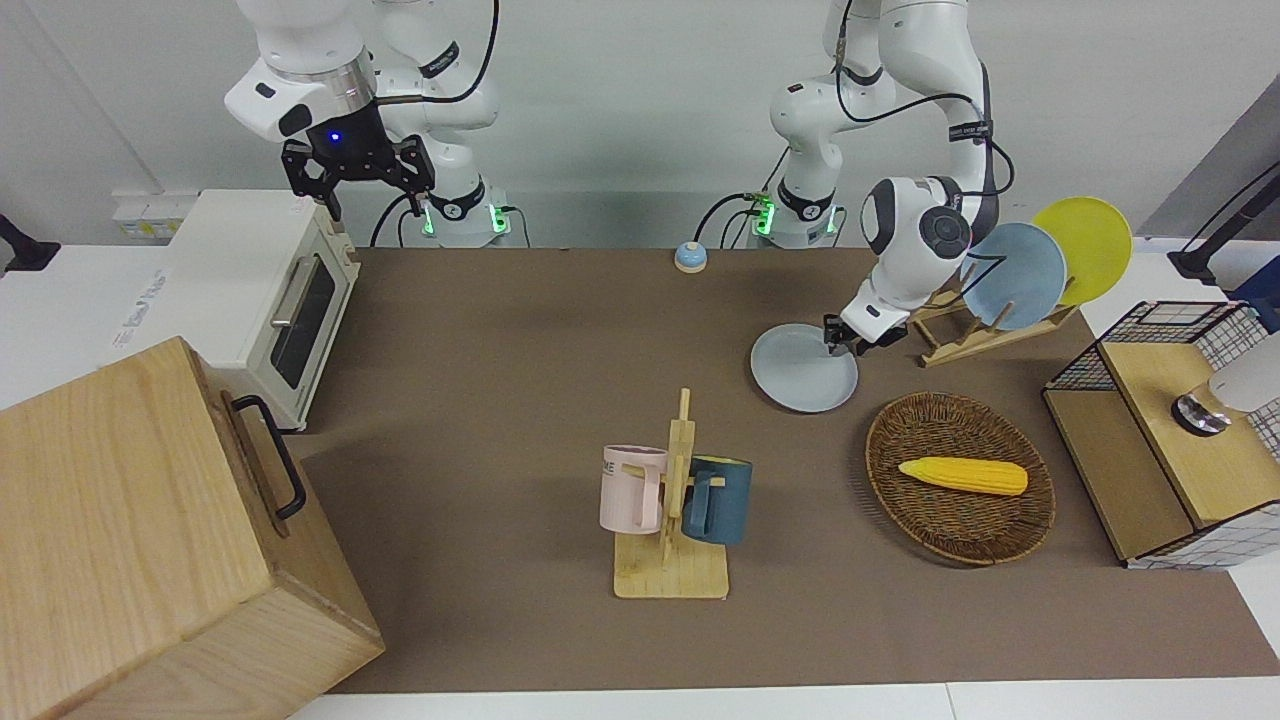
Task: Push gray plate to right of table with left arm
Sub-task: 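Lower the left gripper against the near edge of the gray plate, then push the gray plate with the left gripper across the table, away from the basket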
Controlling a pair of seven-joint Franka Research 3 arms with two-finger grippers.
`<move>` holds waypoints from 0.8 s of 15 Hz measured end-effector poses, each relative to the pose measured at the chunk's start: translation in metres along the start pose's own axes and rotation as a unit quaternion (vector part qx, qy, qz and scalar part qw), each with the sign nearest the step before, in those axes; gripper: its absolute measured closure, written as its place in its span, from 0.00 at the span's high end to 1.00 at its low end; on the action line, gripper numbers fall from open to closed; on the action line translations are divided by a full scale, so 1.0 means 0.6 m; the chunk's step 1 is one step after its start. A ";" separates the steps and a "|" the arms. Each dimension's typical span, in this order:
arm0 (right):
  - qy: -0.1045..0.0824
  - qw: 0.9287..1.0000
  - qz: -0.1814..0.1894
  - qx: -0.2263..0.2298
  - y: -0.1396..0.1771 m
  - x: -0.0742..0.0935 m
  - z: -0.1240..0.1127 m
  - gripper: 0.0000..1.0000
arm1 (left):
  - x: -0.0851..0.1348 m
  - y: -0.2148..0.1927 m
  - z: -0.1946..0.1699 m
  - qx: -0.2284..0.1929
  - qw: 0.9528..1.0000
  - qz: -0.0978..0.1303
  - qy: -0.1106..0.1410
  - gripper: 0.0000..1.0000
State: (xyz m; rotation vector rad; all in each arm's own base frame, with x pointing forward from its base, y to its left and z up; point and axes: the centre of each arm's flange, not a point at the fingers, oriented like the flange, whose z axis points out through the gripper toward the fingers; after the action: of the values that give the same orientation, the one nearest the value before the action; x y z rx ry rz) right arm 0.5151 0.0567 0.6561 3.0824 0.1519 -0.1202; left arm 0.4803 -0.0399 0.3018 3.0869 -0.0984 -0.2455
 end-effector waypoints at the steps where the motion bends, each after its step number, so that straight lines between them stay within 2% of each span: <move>1: 0.000 1.000 0.000 0.000 0.000 0.000 0.000 1.00 | 0.000 0.003 -0.002 0.000 1.000 -0.001 0.002 0.07; 6: 0.000 1.000 0.000 0.000 0.000 0.000 0.000 1.00 | 0.001 0.036 -0.002 -0.012 1.000 -0.015 0.006 0.06; 12: 0.000 1.000 0.000 0.000 0.000 0.000 0.000 1.00 | -0.016 0.183 0.003 -0.017 0.998 -0.060 0.010 0.04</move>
State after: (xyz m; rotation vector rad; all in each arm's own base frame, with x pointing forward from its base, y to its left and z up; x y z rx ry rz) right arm 0.5151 0.0567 0.6561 3.0824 0.1519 -0.1202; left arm 0.4640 -0.1491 0.3069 3.0638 0.0907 -0.2179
